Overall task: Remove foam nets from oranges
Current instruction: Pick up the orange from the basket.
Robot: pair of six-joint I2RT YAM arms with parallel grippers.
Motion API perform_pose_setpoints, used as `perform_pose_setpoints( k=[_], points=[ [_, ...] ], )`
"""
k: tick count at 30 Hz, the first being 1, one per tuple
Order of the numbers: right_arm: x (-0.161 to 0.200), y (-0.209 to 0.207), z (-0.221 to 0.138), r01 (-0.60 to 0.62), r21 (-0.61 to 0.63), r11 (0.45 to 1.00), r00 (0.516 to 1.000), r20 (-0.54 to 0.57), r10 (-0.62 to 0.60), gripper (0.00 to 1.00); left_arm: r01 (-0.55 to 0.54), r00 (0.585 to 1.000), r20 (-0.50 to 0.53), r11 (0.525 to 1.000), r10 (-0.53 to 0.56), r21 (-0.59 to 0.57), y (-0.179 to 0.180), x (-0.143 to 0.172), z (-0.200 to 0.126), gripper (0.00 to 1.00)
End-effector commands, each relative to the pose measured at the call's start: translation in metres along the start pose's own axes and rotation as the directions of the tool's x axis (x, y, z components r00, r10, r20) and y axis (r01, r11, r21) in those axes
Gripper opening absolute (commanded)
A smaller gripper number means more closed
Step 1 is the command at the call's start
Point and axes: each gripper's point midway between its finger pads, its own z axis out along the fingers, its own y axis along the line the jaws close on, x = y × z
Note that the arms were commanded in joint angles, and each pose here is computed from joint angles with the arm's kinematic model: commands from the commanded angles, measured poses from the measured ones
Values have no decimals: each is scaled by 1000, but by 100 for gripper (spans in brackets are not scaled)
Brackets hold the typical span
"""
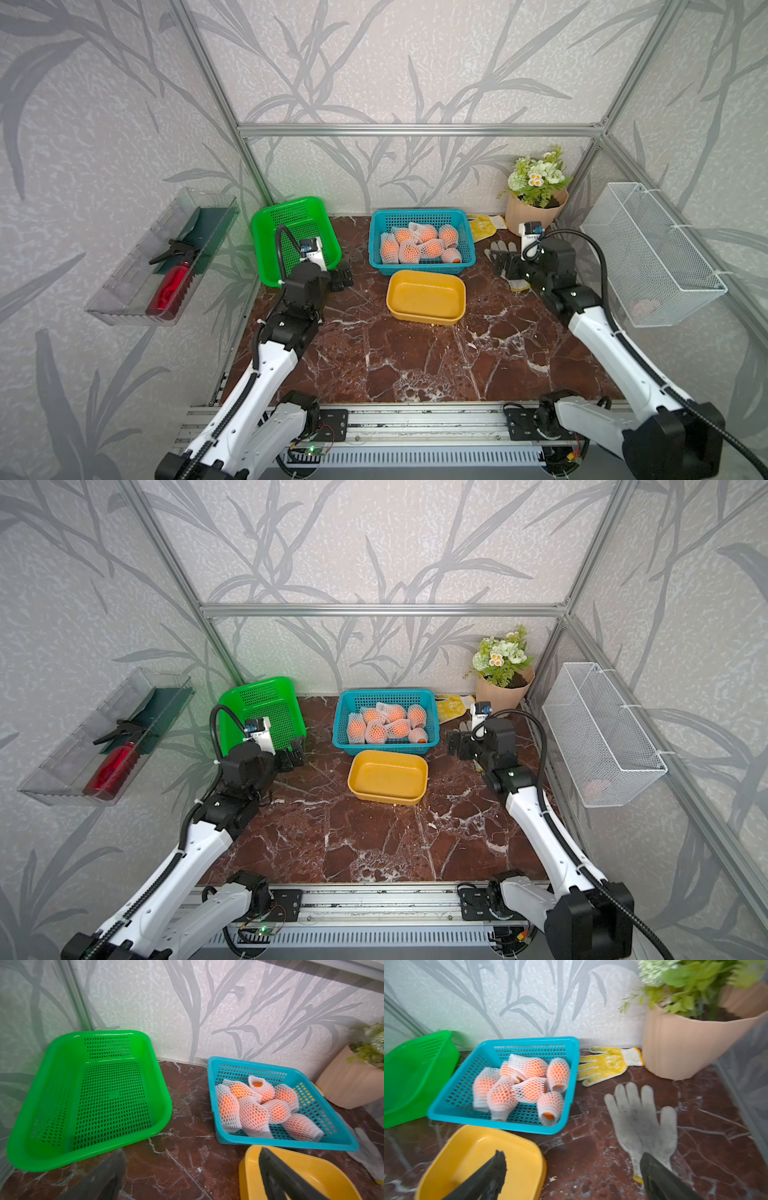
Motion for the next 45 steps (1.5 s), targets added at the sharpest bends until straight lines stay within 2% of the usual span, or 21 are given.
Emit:
perform_pose_setpoints(
  k=[1, 4, 10, 16, 20, 27, 35, 39, 45],
  points=[
    [44, 41, 8, -25, -90, 996, 939, -345, -8, 99, 25, 930, -368, 997, 4, 75, -26, 61, 1, 99],
    [35, 68, 29, 38, -100, 994, 888, -454, -80, 99, -24, 897, -436, 992, 77, 126, -49, 67, 6, 99],
    [42, 86, 89, 94, -48, 994, 813, -573, -105, 99, -46, 888, -437, 974, 142, 224, -81, 73, 1, 99],
    [44, 90, 140, 243, -11, 970, 771, -604, -200, 99, -42, 885, -438, 964, 158, 262, -88, 82, -14, 99],
    [49, 83, 164, 325, 3, 946, 717, -653, -244, 99, -46, 887, -434, 966, 158, 256, -82, 85, -21, 99],
    [71, 64, 184, 413, 27, 910, 640, -719, -269, 100, -62, 880, -443, 967, 170, 248, -76, 89, -28, 99],
    [94, 43, 186, 478, 69, 876, 576, -778, -253, 100, -75, 875, -448, 965, 184, 250, -75, 89, -30, 99],
    [105, 38, 194, 493, 70, 867, 555, -793, -251, 98, -80, 874, -448, 964, 191, 254, -76, 89, -29, 99],
    [117, 40, 204, 478, 56, 876, 550, -797, -249, 98, -85, 871, -451, 965, 193, 249, -74, 89, -28, 99]
  ],
)
